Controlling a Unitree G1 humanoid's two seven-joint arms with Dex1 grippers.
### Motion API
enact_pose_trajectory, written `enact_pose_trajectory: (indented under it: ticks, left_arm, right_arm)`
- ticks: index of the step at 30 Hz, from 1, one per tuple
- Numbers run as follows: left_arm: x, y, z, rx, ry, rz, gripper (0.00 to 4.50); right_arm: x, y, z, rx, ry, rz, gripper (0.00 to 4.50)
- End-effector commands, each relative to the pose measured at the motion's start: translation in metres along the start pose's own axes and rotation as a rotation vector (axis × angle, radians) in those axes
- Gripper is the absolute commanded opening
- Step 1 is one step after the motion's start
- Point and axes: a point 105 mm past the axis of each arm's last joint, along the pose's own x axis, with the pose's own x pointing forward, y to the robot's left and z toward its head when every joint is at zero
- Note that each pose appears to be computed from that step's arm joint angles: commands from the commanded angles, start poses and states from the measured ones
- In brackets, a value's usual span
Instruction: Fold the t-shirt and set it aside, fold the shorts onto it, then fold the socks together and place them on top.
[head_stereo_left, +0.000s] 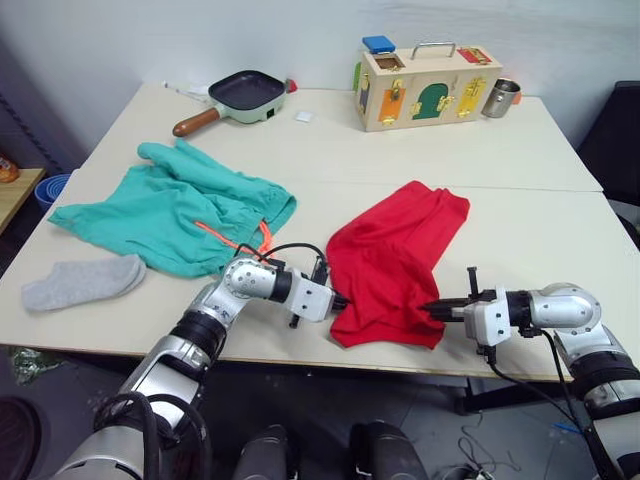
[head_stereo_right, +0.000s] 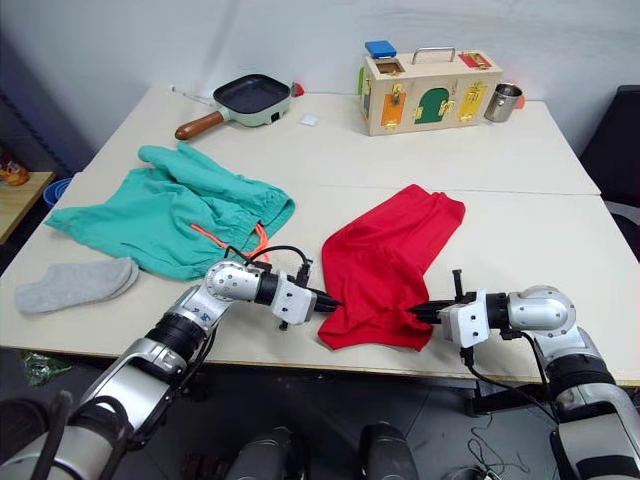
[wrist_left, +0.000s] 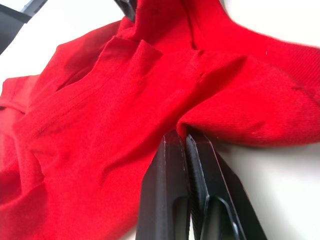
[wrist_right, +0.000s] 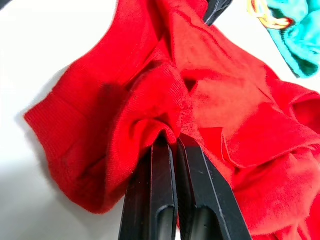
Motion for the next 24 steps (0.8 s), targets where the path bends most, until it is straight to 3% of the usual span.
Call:
enact_pose_trajectory:
  ticks: [1, 7, 11, 18, 24]
  left_arm:
    - [-0.011, -0.023, 0.007, -0.118, -0.063, -0.067, 0.02]
    - [-0.035, -0.04, 0.025, -0.175, -0.106, -0.127, 0.02]
    - [-0.038, -0.057, 0.042, -0.211, -0.152, -0.189, 0.02]
    - [-0.035, -0.068, 0.065, -0.248, -0.234, -0.267, 0.02]
    - [-0.043, -0.074, 0.068, -0.286, -0.228, -0.339, 0.02]
  right_arm:
    - [-0.016, -0.009, 0.012, 0.021, -0.013, -0.021, 0.0]
    - [-0.028, 0.009, 0.023, 0.133, -0.002, 0.061, 0.0]
    - [-0.041, 0.037, 0.031, 0.252, 0.036, 0.168, 0.0]
    - [-0.057, 0.049, 0.042, 0.385, 0.091, 0.271, 0.0]
    - [-0.065, 0.048, 0.053, 0.49, 0.116, 0.352, 0.0]
